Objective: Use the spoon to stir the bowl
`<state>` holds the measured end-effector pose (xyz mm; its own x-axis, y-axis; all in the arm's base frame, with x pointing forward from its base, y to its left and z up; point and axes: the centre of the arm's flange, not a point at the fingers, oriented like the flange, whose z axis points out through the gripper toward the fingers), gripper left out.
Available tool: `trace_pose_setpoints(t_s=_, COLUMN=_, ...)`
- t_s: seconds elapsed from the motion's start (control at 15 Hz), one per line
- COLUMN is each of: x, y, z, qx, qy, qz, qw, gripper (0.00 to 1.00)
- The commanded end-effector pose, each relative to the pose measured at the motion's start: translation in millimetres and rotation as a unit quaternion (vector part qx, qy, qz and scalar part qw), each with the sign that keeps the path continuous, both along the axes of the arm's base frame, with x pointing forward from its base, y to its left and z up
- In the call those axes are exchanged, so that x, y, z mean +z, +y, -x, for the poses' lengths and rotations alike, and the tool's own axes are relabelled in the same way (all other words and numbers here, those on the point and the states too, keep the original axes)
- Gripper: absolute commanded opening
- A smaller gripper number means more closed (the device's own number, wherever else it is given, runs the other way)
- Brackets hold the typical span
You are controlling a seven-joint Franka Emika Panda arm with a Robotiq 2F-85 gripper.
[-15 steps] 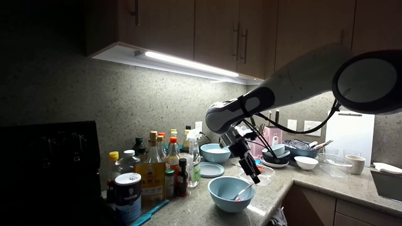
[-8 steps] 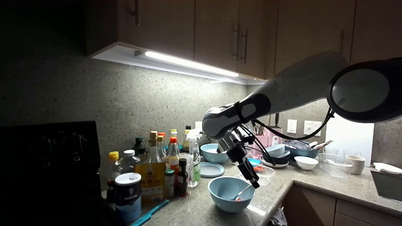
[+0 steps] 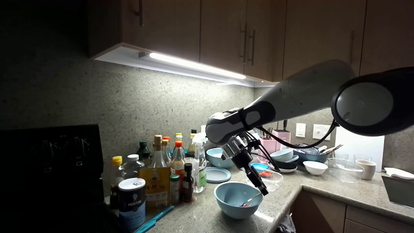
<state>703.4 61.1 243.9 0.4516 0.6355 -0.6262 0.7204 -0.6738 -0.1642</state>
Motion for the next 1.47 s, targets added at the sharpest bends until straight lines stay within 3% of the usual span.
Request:
trace_pose_setpoints(t_s=0.0, x=9, y=-3, z=-10, qx=0.021, qy=0.012, qz=-0.007, qw=0.9997, gripper=0.15)
trace_pose_setpoints(t_s=0.07, x=12, y=-4, z=-11, qx=0.024, qy=0.011, qz=-0.011, qw=0.9996, gripper=0.08)
trace_pose_setpoints(t_s=0.2, x=15, y=-6, z=-10, qx=0.025, qy=0.005, qz=-0.006, qw=0.9997, gripper=0.03)
trace_pose_setpoints(t_s=0.27, x=15, y=-7, z=-9, qx=0.013, qy=0.000, qz=0.002, qw=0.9999, gripper=0.38)
trace_pose_setpoints(t_s=0.33, x=16, y=-8, z=-9, qx=0.007, qy=-0.002, qz=0.006, qw=1.0000, gripper=0.35)
trace_pose_setpoints(t_s=0.4, x=11, y=-5, z=-5, qx=0.010, qy=-0.003, qz=-0.007, qw=0.9999, gripper=0.11)
trace_pose_setpoints(t_s=0.47, x=12, y=-7, z=-5, qx=0.009, qy=-0.004, qz=-0.005, qw=0.9999, gripper=0.15)
trace_pose_setpoints(t_s=0.53, x=12, y=-8, z=-6, qx=0.008, qy=-0.004, qz=-0.004, qw=1.0000, gripper=0.47)
trace_pose_setpoints(t_s=1.0, x=2, y=1, z=-3, qx=0.011, qy=0.008, qz=-0.001, qw=0.9999, gripper=0.92)
trace_pose_setpoints(t_s=1.13, x=0, y=3, z=-2, qx=0.012, qy=0.011, qz=-0.001, qw=0.9999, gripper=1.00)
trace_pose_setpoints(t_s=1.4, x=-2, y=5, z=1, qx=0.010, qy=0.014, qz=-0.003, qw=0.9998, gripper=1.00)
